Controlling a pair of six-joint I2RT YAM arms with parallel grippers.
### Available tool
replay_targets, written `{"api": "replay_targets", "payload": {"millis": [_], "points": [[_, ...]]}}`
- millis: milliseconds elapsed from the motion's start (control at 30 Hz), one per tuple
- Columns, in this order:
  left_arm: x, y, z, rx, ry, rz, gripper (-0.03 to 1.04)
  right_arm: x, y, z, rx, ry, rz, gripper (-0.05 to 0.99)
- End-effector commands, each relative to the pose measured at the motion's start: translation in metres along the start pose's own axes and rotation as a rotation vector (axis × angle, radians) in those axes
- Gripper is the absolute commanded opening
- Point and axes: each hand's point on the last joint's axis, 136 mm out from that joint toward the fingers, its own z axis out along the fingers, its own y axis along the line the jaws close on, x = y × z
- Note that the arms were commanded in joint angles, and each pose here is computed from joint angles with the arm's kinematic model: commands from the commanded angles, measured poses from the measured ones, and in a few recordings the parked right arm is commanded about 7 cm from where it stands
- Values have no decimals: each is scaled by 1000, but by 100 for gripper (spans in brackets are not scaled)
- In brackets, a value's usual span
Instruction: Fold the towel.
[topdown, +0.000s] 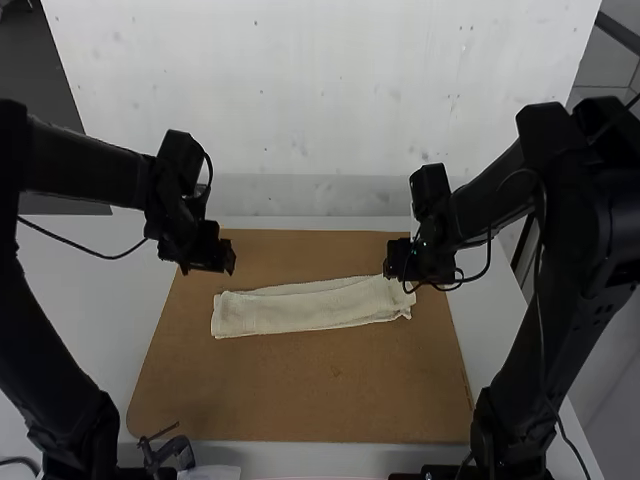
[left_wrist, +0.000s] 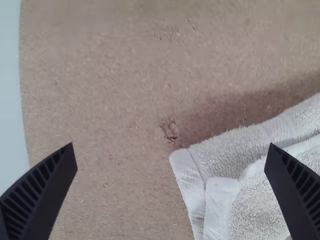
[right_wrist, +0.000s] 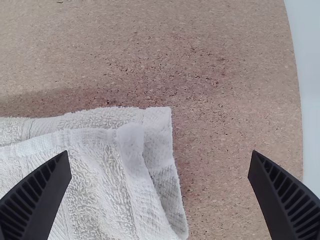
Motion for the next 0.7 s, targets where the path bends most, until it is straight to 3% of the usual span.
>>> {"api": "replay_targets", "payload": {"millis": [0, 100, 200, 333, 400, 500, 567, 600, 667], "points": [[-25, 6, -19, 19, -86, -16, 96, -2, 2, 7, -46, 37, 91, 90], [-28, 10, -22, 15, -99, -28, 96, 10, 0, 23, -38, 87, 109, 90], [-31, 11, -27, 50, -122, -46, 96, 19, 2, 34, -41, 130, 115, 90], [-33, 15, -27, 54, -127, -60, 96, 31, 16, 42, -48, 174, 87, 85], [-32, 17, -26, 56, -124, -66, 96, 36, 24, 44, -50, 192, 79, 70], [-31, 20, -25, 57, -119, -76, 96, 35, 26, 44, -25, 188, 78, 29], [-32, 22, -24, 54, -123, -81, 96, 33, 23, 44, -6, 188, 73, 8], [-31, 23, -23, 52, -120, -83, 96, 33, 21, 44, 0, 188, 75, 1], [-29, 25, -22, 49, -116, -84, 96, 32, 16, 44, 11, 196, 86, 2]]}}
